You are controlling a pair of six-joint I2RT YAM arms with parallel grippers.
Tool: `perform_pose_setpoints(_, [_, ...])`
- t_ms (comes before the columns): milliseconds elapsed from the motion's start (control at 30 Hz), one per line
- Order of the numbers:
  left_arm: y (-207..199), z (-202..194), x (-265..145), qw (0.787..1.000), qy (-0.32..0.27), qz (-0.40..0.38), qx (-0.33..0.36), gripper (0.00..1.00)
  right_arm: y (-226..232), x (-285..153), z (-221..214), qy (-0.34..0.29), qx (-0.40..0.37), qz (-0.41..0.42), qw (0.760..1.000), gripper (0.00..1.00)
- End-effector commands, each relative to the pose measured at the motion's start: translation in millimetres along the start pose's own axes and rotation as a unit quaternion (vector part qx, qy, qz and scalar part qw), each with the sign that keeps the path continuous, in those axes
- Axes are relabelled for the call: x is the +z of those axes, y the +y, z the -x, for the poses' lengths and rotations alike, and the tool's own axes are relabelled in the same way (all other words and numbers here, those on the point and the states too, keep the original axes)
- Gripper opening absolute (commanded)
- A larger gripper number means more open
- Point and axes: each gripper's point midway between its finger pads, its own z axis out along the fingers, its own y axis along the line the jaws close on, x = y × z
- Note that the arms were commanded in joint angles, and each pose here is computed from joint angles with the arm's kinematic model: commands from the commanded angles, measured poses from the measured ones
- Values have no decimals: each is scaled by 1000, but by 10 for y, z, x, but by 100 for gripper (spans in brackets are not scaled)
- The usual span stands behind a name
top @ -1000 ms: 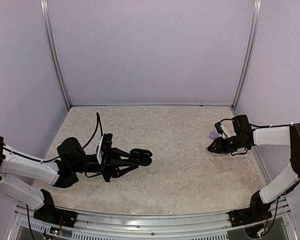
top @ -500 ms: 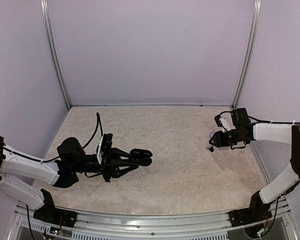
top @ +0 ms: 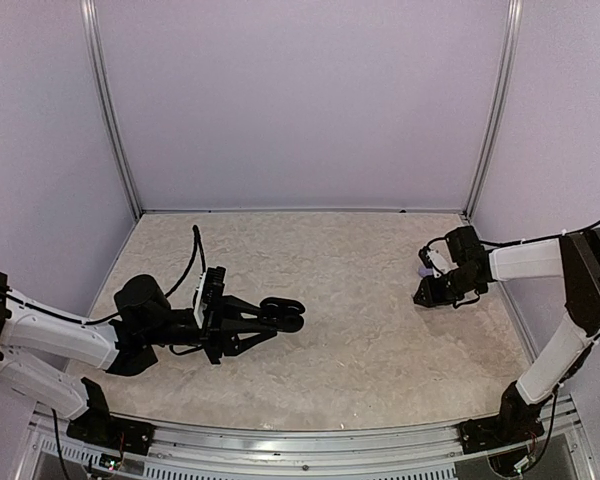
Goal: Insert the wireless bluetooth earbuds into the charging case
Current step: Adjust the left earbud at the center of the board, then pick up the left earbud from the center of the board.
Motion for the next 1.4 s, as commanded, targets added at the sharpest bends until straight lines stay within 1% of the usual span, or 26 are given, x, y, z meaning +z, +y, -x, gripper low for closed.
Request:
perform_pose_setpoints(0, [-6, 88, 11, 1000, -14, -2, 10, 9, -19, 49, 69, -5, -11, -12, 1000, 30])
perform_pose_setpoints(133, [-7, 77, 8, 1000, -13, -2, 10, 9, -66, 63, 99, -3, -16, -25, 1000, 30])
perform_pose_setpoints(333, [-4, 77, 15, 1000, -13, -2, 9, 9, 58, -51, 246, -24, -26, -2, 999, 30])
perform_pose_setpoints(467, [-6, 78, 21, 1000, -14, -4, 9, 9, 80, -111, 317, -35, -27, -2, 999, 30])
perform_pose_setpoints(633, [-5, 72, 22, 1000, -13, -4, 8, 9, 20, -1, 241, -14, -27, -11, 999, 30])
perform_pose_setpoints(967, [3, 60, 4, 1000, -11, 1, 7, 9, -43, 144, 100, 5, -19, -17, 1000, 29])
perform_pose_setpoints(1367, [10, 41, 3, 1000, -9, 1, 6, 9, -183, 128, -24, 25, -24, -54, 998, 28])
